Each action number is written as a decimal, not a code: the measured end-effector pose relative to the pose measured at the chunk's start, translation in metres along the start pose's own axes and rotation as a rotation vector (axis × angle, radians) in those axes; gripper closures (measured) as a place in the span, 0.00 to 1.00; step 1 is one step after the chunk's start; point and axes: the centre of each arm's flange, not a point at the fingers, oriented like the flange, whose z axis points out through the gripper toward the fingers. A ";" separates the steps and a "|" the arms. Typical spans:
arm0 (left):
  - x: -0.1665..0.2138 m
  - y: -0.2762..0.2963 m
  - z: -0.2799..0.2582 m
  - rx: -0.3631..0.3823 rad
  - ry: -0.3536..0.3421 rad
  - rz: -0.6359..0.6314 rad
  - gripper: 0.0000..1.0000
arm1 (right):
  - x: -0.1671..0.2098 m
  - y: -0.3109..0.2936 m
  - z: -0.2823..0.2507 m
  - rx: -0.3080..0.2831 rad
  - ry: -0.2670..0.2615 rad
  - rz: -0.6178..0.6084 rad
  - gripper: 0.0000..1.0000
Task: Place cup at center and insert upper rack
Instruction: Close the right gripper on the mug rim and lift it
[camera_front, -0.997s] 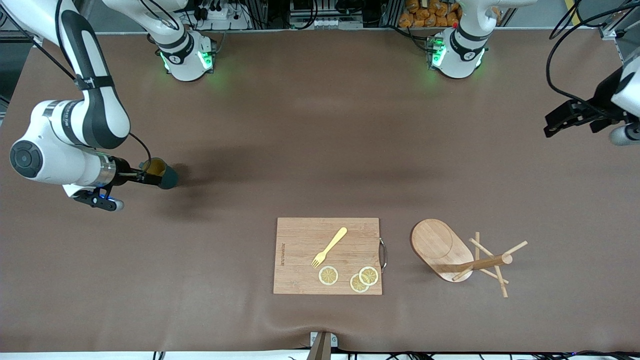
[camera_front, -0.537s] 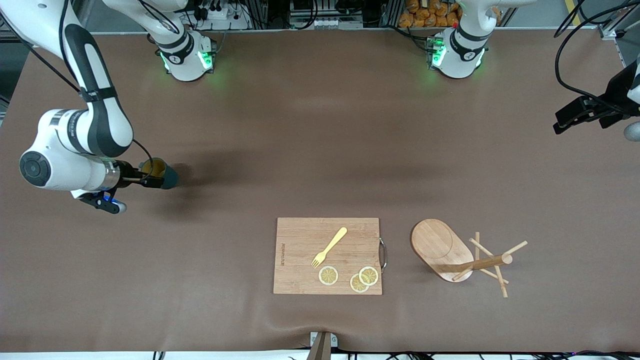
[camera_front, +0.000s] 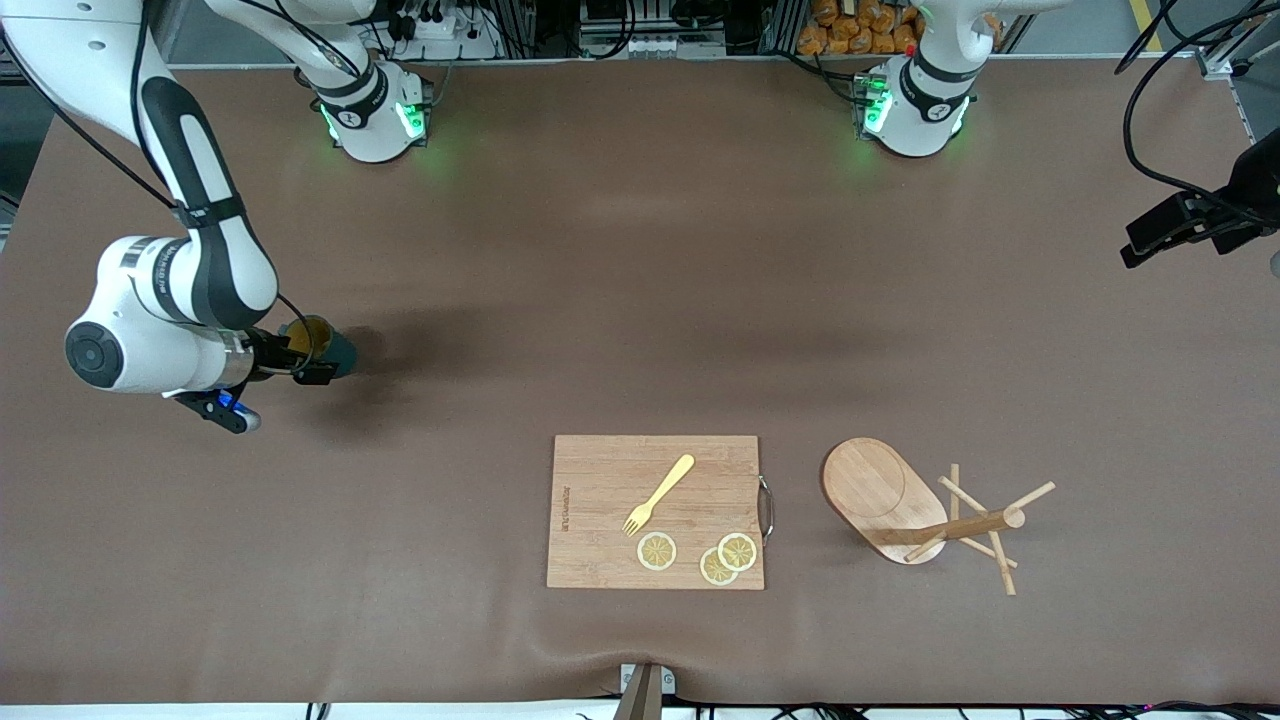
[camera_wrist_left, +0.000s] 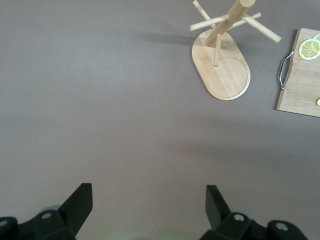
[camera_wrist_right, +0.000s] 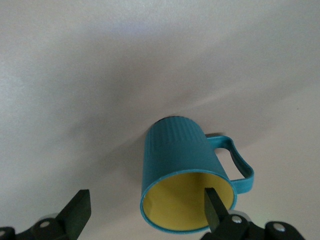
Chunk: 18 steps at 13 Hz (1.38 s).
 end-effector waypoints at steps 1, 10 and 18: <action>0.000 0.000 -0.001 0.000 0.002 0.000 0.00 | 0.002 0.000 0.005 -0.001 -0.004 0.005 0.00; -0.001 0.003 -0.001 0.000 0.002 0.006 0.00 | 0.002 -0.002 0.023 0.005 -0.009 0.047 0.67; -0.001 0.005 -0.001 0.000 0.000 0.009 0.00 | -0.012 -0.032 0.015 0.003 0.017 0.051 0.95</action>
